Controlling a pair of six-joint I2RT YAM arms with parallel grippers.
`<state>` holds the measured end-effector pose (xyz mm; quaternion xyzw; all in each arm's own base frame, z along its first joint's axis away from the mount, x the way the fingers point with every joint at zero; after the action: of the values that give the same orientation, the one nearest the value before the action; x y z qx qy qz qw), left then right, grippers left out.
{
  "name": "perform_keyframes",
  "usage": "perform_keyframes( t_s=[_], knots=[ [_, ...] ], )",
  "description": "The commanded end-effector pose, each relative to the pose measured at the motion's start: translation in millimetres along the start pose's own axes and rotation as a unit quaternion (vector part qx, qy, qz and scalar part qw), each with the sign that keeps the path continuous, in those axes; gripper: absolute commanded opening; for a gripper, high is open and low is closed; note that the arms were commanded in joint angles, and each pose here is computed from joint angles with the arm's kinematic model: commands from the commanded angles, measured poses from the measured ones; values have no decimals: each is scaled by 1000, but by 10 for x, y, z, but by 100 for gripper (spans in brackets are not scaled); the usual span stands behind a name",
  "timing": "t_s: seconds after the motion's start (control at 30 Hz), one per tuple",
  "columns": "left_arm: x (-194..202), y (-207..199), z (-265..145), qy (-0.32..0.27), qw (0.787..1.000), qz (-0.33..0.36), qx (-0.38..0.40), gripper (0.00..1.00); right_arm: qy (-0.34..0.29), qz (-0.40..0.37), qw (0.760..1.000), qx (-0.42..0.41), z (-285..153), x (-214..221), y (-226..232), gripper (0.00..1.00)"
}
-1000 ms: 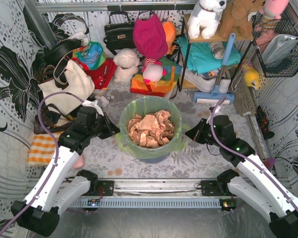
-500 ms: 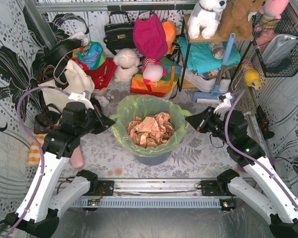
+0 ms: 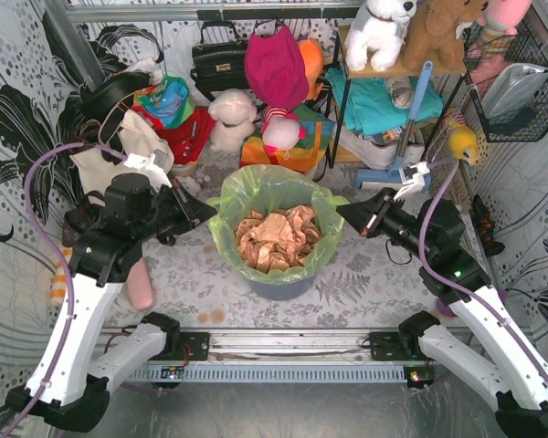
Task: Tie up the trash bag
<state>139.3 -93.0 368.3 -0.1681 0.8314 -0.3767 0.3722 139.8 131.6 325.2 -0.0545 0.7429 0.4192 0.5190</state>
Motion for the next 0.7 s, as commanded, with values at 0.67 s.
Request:
perform_keyframes(
  t_s=[0.67],
  knots=[
    [-291,-25,777,0,998,58,26,0,-23,-4,999,-26,720,-128,-95,0]
  ],
)
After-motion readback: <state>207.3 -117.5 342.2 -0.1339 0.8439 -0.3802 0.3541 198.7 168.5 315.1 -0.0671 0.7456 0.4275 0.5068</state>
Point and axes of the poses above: each gripper's point midway between its finger pads, its own z axis out along the fingers, its own y axis along the line the jaws close on, x = y × z, the point moved 10 cm from there along -z, back along the fingers, and after that the axes turned 8 degrees about -z, right-handed, at the moved point
